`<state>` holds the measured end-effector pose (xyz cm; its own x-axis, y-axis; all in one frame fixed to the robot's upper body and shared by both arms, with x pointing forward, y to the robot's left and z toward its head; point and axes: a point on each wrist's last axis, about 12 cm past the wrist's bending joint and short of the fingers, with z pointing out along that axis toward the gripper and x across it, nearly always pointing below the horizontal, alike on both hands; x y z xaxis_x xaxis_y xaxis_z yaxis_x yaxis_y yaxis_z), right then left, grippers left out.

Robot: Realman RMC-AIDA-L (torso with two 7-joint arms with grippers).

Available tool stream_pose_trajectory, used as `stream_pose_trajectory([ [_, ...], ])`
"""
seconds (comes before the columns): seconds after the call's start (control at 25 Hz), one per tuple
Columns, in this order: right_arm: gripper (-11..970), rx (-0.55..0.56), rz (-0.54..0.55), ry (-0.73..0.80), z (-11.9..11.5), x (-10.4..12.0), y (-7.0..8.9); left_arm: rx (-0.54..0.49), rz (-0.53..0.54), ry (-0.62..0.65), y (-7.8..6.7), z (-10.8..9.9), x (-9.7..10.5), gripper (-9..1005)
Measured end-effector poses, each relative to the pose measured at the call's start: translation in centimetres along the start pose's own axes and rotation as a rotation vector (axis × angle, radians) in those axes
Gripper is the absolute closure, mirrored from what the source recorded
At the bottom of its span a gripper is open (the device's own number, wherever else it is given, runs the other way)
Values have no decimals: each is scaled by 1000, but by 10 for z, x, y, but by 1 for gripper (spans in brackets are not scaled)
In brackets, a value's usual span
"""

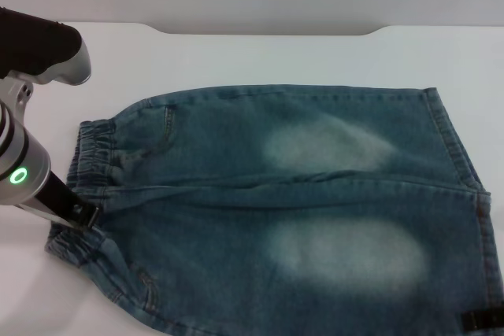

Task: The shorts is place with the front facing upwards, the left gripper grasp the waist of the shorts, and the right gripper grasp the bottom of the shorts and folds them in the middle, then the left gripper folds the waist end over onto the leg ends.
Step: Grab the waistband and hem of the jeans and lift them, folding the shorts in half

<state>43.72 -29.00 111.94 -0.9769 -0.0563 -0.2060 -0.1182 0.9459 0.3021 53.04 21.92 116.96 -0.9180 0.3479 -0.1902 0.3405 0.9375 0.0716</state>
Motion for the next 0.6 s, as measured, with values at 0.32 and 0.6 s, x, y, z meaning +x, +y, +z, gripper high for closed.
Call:
stream_pose_trajectory([
  [0.32, 171, -4, 3, 9, 0, 1, 0, 0, 0, -1, 0, 0, 0, 953],
  [0.6, 317, -56, -31, 5, -2, 0, 4, 0, -2, 1, 0, 1, 1, 953],
])
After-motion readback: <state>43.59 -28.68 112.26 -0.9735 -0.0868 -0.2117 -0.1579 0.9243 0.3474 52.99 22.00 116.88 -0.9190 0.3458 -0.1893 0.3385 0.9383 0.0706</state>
